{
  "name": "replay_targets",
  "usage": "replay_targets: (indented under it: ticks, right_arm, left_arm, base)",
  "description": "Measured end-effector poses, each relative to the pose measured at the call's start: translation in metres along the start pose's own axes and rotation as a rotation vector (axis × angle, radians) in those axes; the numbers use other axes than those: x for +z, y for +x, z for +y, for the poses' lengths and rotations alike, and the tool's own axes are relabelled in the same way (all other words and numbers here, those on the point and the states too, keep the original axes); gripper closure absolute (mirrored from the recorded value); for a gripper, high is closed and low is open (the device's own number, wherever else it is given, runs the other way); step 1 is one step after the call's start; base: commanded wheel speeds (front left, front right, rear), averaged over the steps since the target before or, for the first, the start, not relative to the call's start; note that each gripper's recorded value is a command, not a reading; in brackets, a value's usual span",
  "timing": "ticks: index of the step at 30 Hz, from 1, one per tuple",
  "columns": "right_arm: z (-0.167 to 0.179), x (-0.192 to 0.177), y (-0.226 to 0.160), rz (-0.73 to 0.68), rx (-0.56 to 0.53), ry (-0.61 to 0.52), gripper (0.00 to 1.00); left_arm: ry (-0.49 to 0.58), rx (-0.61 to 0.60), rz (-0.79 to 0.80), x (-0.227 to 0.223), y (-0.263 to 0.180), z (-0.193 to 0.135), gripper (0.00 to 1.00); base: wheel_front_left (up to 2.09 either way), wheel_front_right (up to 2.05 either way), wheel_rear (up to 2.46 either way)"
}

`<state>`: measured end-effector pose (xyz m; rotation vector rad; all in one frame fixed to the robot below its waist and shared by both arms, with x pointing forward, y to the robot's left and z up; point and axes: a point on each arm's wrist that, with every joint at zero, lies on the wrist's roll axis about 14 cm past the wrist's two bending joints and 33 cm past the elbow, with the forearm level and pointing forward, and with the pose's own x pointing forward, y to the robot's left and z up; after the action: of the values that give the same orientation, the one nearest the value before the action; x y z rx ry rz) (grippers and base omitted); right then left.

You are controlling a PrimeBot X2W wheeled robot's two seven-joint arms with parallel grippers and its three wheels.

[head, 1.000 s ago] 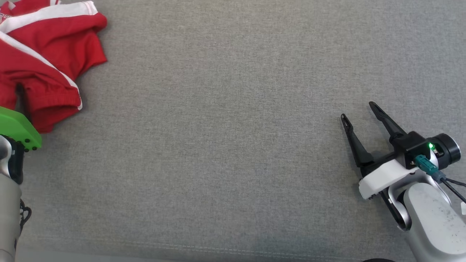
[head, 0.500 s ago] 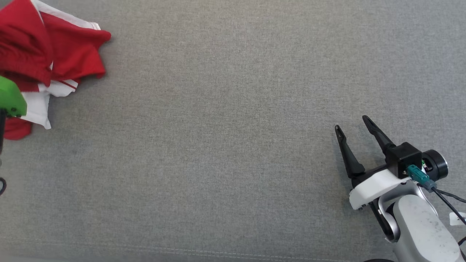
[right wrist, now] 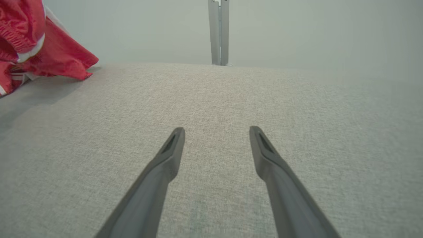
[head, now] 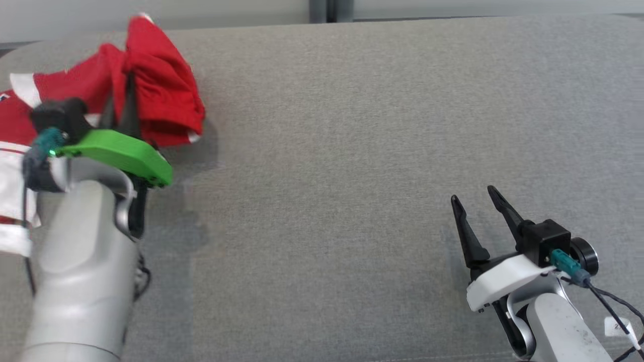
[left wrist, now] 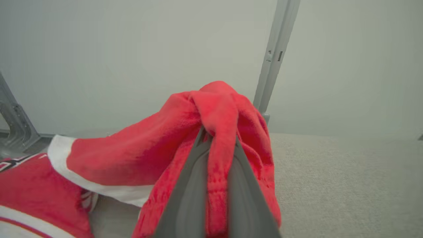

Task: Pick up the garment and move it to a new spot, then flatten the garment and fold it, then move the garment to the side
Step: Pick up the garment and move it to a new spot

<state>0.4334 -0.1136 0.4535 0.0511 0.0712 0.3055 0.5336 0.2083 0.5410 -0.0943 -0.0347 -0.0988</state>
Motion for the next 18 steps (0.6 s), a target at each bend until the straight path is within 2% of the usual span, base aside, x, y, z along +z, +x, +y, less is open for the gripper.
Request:
replay_targets:
  ticks: [4, 8, 11, 13, 14, 16, 17, 18]
  right_arm:
    - [-0.024, 0.0, -0.021, 0.006, -0.085, 0.003, 0.0]
    - [-0.042, 0.004, -0.038, -0.005, -0.158, 0.011, 0.0]
    - [-0.055, 0.008, -0.051, -0.012, -0.208, 0.011, 0.0]
    - [-0.064, 0.009, -0.061, -0.015, -0.245, 0.015, 0.0]
    - [-0.071, 0.01, -0.071, -0.016, -0.279, 0.017, 0.0]
    - [-0.076, 0.011, -0.079, -0.017, -0.306, 0.018, 0.0]
    - [-0.078, 0.011, -0.083, -0.018, -0.316, 0.02, 0.0]
    - [-0.08, 0.011, -0.086, -0.019, -0.328, 0.022, 0.0]
  left_arm:
    - [-0.228, -0.043, 0.137, -0.066, -0.012, -0.066, 1.0]
    - [-0.322, -0.104, 0.255, -0.109, -0.025, -0.116, 1.0]
    - [-0.383, -0.189, 0.285, -0.117, -0.028, -0.155, 1.0]
    - [-0.438, -0.294, 0.285, -0.111, -0.03, -0.195, 1.0]
    - [-0.492, -0.39, 0.262, -0.096, -0.03, -0.232, 1.0]
    - [-0.523, -0.472, 0.237, -0.081, -0.03, -0.261, 1.0]
    - [-0.52, -0.496, 0.222, -0.074, -0.028, -0.27, 0.78]
    - [-0.513, -0.514, 0.205, -0.067, -0.025, -0.279, 0.36]
  base:
    - [0.0, 0.0, 0.0]
    - [0.0, 0.0, 0.0]
    - [0.0, 0.0, 0.0]
    - [0.0, 0.0, 0.0]
    - [0.0, 0.0, 0.0]
    - [0.0, 0.0, 0.0]
    - [0.0, 0.0, 0.0]
    - [0.0, 0.0, 0.0]
